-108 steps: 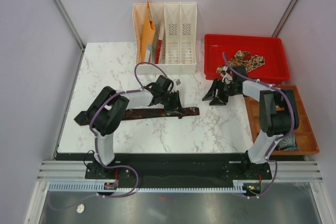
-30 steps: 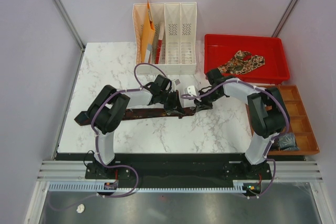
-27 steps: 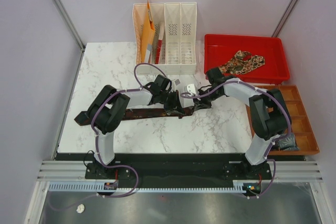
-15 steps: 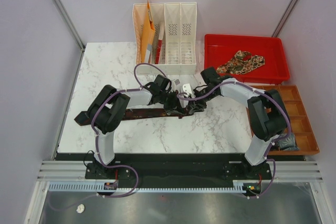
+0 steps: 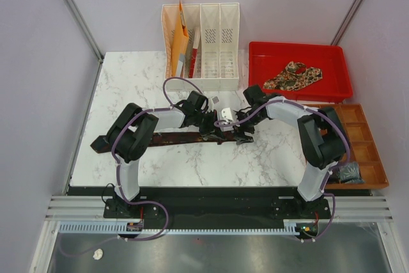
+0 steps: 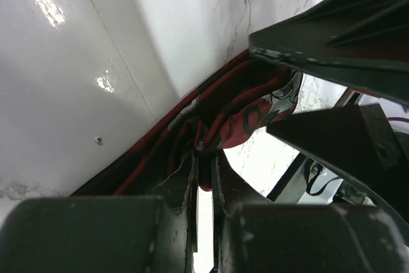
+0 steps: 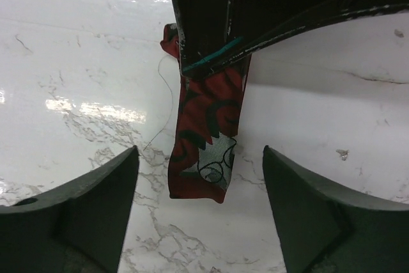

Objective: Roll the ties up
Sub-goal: Roll the tie at the center of the board.

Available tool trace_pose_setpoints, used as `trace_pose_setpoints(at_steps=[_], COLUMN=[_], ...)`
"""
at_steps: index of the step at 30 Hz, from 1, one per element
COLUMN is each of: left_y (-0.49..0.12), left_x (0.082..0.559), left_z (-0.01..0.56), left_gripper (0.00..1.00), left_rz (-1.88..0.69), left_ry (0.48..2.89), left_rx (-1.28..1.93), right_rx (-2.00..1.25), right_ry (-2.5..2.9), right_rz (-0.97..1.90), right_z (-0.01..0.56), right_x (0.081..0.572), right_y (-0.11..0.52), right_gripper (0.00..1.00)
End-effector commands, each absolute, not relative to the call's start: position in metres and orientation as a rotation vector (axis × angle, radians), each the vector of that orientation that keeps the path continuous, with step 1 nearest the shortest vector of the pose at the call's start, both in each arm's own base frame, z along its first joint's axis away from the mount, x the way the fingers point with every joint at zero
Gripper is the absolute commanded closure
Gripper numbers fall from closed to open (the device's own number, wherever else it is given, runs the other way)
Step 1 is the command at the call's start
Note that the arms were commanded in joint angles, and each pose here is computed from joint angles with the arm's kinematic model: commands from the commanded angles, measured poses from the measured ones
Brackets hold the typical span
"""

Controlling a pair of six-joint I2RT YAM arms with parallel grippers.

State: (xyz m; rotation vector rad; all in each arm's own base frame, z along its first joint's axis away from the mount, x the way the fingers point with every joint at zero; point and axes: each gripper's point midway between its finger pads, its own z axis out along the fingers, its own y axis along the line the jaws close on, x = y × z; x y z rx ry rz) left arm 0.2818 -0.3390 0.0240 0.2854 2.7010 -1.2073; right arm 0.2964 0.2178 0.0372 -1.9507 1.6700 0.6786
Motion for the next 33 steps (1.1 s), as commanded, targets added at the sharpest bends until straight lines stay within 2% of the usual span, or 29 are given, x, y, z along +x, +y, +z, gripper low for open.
trace_pose_setpoints(at_steps=[1,2,3,5,10,17,29,31,33], left_y=[-0.316,-0.315,-0.315,-0.315,-0.315,-0.315,-0.317,-0.317,-0.317], left_x=[0.269,0.27,0.27,0.27,0.27,0.271,0.272,0.271,0.272], left_z=[-0.019,-0.019,-0.019,-0.019,-0.02,-0.02,-0.022,-0.022,-0.021], left_gripper=[0.97,0.97,0.97,0.97,0.97,0.97,0.97,0.97,0.97], left_rz=[-1.034,-1.032,-1.033,-1.032,-1.035,-1.04,-1.044,-1.049,-1.048], left_ry=[2.84,2.839,2.838,2.837,2.841,2.843,2.848,2.853,2.851], left_rx=[0.238,0.237,0.236,0.236,0.234,0.235,0.235,0.232,0.229], right_rx=[-1.993,-1.991,-1.992,-1.99,-1.954,-1.801,-1.839,-1.856,-1.862], right_ry=[1.683,1.696,1.71,1.729,1.727,1.607,1.555,1.568,1.611], right_rz=[0.628,0.623,0.604,0.578,0.581,0.748,0.862,0.848,0.808], right_z=[0.017,0.016,0.015,0.011,0.022,0.08,0.073,0.064,0.056], right_x=[0.301,0.302,0.305,0.309,0.313,0.316,0.3,0.299,0.304], right_y=[0.212,0.212,0.21,0.208,0.211,0.249,0.281,0.282,0.278], right_gripper=[0.23,0.27,0.36,0.44,0.55,0.54,0.49,0.51,0.48])
